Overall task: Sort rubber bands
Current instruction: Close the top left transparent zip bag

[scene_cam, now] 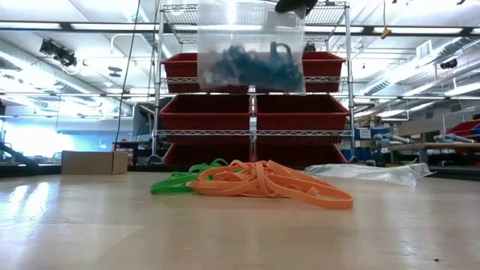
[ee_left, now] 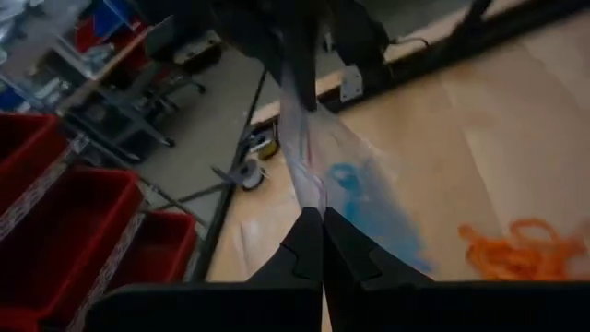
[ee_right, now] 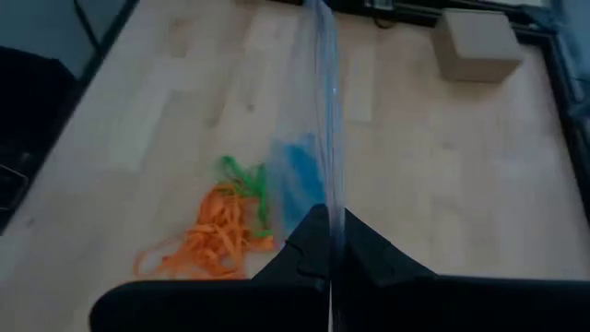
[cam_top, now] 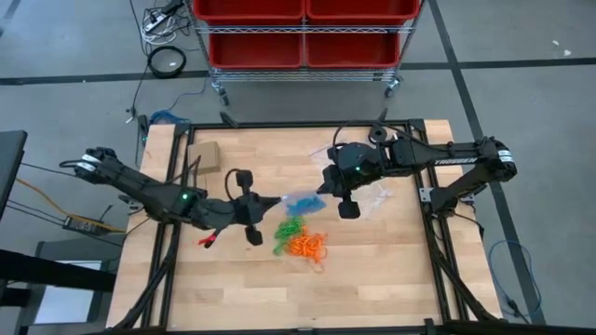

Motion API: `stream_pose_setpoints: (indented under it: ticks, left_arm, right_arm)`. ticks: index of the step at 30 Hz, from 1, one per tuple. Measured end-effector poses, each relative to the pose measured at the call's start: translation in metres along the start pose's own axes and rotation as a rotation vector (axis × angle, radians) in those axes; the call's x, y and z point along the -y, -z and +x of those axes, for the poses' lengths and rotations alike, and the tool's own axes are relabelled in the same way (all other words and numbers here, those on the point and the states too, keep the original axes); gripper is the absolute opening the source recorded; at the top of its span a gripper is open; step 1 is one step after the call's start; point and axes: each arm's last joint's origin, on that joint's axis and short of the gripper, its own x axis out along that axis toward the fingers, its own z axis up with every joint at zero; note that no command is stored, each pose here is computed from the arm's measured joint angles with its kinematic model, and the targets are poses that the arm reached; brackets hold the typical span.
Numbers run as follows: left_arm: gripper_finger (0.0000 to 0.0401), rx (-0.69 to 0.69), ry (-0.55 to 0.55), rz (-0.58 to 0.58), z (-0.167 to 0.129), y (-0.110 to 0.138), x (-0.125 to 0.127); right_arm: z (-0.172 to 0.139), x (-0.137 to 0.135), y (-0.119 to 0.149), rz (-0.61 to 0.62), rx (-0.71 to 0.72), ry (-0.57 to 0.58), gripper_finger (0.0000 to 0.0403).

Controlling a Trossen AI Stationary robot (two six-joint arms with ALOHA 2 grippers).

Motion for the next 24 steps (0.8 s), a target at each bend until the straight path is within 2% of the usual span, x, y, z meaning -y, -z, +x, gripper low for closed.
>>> stream_pose_setpoints:
  ticks: [2, 5, 7, 8, 10, 12, 15, 20, 24]
  left_arm:
    - [0.0, 0.001, -0.005, -0.023, 0.001, -0.001, -0.004]
    - [0.0, 0.012, 0.044, -0.031, 0.004, -0.001, -0.007]
    - [0.0, -0.018, -0.008, -0.033, 0.005, 0.001, -0.01]
    - [0.0, -0.028, 0.001, -0.028, 0.006, 0.003, -0.011]
    - [0.0, -0.021, 0.097, -0.04, 0.009, 0.005, -0.012]
    - [0.0, -0.032, 0.114, -0.07, 0.011, 0.007, -0.013]
    - [0.0, -0.053, 0.075, -0.076, 0.014, 0.009, -0.018]
    - [0.0005, -0.042, 0.082, -0.086, 0.014, 0.008, -0.018]
    - [0.005, -0.042, 0.046, -0.102, 0.013, 0.007, -0.02]
  right_arm:
    - [0.0, 0.001, -0.001, 0.007, 0.009, 0.011, 0.0]
    - [0.0, -0.001, -0.002, 0.012, 0.027, -0.076, 0.0]
    - [0.0, 0.001, -0.001, 0.01, 0.011, 0.013, 0.0]
    - [0.0, 0.001, 0.0, 0.01, -0.001, 0.028, 0.0]
    - [0.0, 0.0, 0.001, 0.025, -0.004, -0.066, 0.0]
    - [0.0, -0.001, 0.0, 0.03, 0.015, -0.123, 0.0]
    - [0.0, -0.001, 0.001, 0.018, -0.009, -0.016, 0.0]
    - [0.0, 0.001, 0.001, 0.01, -0.008, -0.013, 0.0]
    - [0.0, 0.0, 0.001, 0.006, -0.009, -0.015, 0.0]
